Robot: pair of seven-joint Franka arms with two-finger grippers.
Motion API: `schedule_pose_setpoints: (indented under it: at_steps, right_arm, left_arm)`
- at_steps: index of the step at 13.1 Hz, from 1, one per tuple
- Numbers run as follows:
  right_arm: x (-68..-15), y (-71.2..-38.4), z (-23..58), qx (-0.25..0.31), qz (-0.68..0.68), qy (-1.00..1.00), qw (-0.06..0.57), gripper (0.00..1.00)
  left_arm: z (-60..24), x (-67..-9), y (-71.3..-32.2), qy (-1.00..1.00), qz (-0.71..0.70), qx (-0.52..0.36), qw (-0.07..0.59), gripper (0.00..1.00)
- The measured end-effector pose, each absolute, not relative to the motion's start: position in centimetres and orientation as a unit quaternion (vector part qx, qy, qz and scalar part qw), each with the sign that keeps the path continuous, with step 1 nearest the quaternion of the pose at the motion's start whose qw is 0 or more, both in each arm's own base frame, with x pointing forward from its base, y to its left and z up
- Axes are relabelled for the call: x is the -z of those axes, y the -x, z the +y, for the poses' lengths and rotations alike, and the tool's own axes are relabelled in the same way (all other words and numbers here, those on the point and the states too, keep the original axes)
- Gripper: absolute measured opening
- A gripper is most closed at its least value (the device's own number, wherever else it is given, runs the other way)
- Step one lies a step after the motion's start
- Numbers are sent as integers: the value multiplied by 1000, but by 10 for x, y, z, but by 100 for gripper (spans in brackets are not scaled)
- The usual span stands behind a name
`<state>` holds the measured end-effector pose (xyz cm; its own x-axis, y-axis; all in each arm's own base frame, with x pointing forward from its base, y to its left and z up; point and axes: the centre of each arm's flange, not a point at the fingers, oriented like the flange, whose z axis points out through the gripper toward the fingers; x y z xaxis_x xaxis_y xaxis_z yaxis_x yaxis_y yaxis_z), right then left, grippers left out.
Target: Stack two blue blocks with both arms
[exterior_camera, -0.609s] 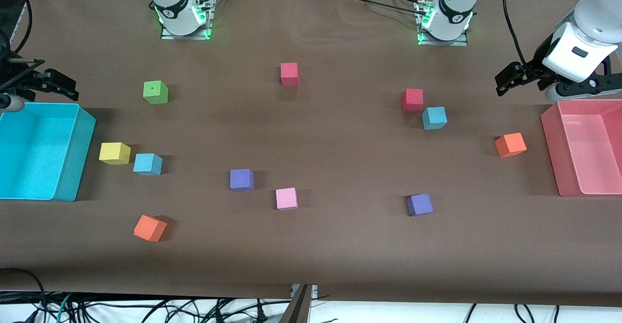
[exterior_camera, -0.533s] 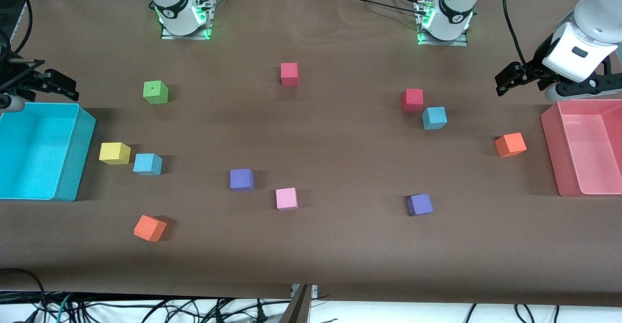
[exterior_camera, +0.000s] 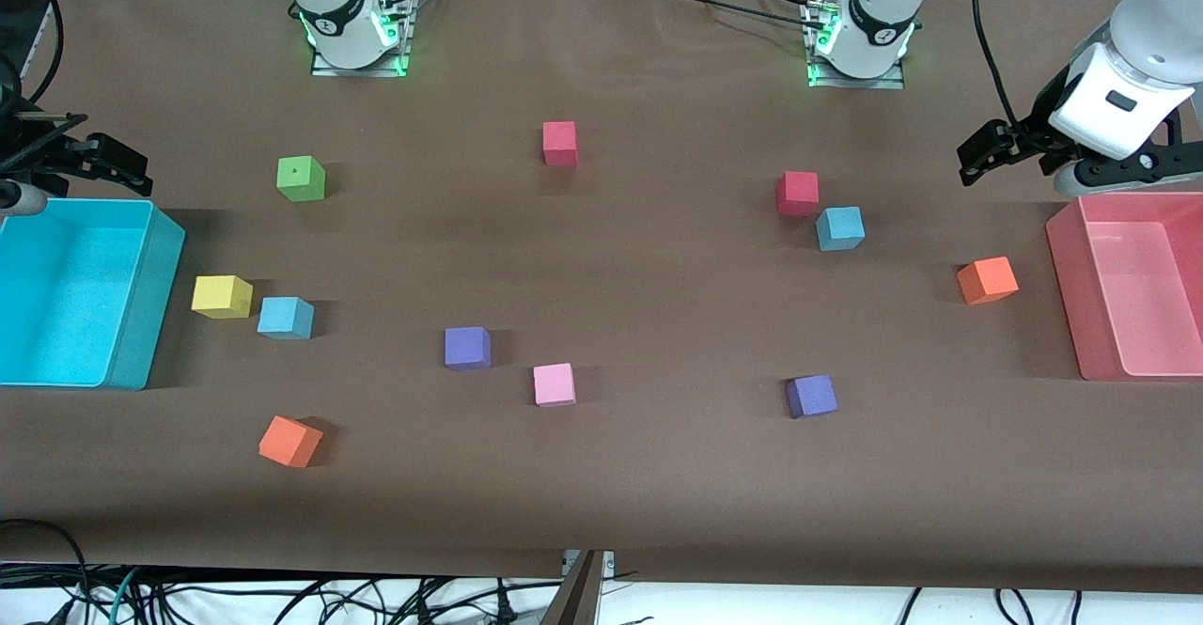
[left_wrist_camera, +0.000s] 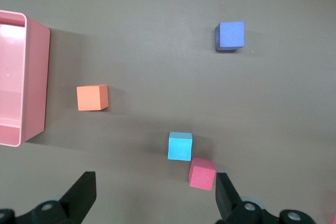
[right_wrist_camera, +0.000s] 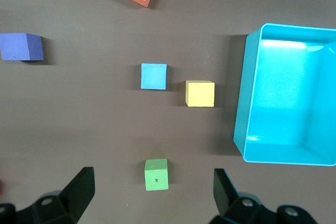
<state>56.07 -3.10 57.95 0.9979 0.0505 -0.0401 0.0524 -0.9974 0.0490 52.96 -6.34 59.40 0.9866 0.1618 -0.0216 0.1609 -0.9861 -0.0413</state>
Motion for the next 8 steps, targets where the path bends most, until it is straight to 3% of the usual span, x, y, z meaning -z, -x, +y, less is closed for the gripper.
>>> schedule_pose_setpoints:
  at_steps: [8]
  right_arm:
    - [-556, -557, -30, 45, 27, -998, 23, 100]
  left_arm:
    - [-63, -591, -526, 996, -81, -29, 23, 100]
